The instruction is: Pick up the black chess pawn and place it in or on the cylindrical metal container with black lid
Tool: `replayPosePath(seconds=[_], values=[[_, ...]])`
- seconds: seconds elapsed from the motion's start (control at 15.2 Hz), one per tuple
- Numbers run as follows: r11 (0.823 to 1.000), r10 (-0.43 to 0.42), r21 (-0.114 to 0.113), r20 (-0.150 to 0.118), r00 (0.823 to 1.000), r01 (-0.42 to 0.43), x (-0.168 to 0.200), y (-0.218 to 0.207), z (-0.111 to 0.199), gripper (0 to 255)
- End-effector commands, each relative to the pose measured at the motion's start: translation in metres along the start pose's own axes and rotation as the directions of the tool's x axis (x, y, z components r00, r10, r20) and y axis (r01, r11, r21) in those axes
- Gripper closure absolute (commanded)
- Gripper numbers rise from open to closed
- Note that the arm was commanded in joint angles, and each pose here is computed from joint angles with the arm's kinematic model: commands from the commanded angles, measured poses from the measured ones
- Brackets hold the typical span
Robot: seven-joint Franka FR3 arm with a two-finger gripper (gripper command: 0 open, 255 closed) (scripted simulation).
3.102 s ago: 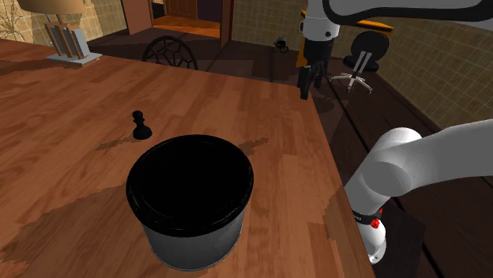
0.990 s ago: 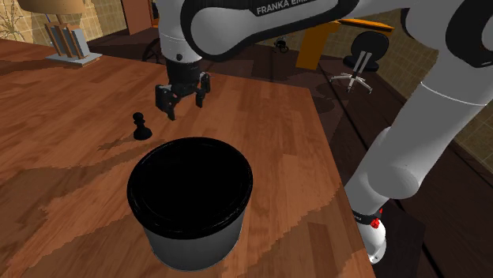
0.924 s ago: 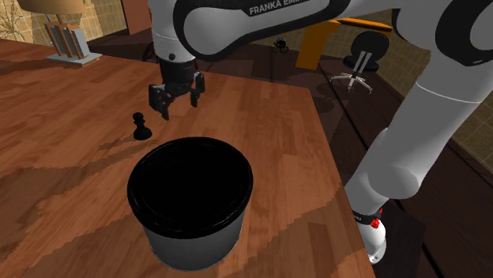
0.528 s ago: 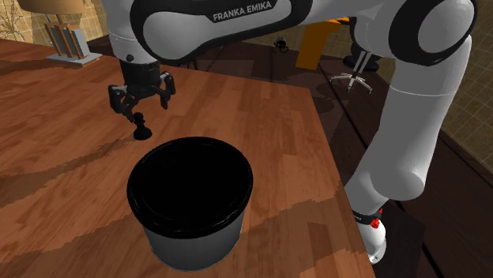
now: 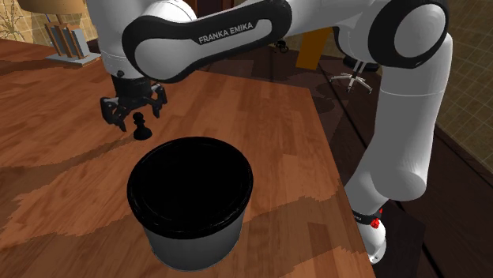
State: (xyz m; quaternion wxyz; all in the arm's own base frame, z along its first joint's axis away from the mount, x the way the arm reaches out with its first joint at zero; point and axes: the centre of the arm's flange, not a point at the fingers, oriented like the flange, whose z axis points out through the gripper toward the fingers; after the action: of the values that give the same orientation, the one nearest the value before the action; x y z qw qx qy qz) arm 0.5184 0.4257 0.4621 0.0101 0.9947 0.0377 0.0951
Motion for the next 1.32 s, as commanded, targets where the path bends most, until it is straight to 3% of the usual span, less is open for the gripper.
replayPosePath(seconds=[0.0, 0.46, 0.53, 1.25], values=[[1.0, 0.0, 0.0, 0.0, 1.0, 0.0, 0.001, 0.001, 0.008, 0], [1.0, 0.0, 0.0, 0.0, 1.0, 0.0, 0.001, 0.001, 0.008, 0], [1.0, 0.0, 0.0, 0.0, 1.0, 0.0, 0.001, 0.001, 0.008, 255], [1.0, 0.0, 0.0, 0.0, 1.0, 0.0, 0.003, 0.001, -0.002, 255]])
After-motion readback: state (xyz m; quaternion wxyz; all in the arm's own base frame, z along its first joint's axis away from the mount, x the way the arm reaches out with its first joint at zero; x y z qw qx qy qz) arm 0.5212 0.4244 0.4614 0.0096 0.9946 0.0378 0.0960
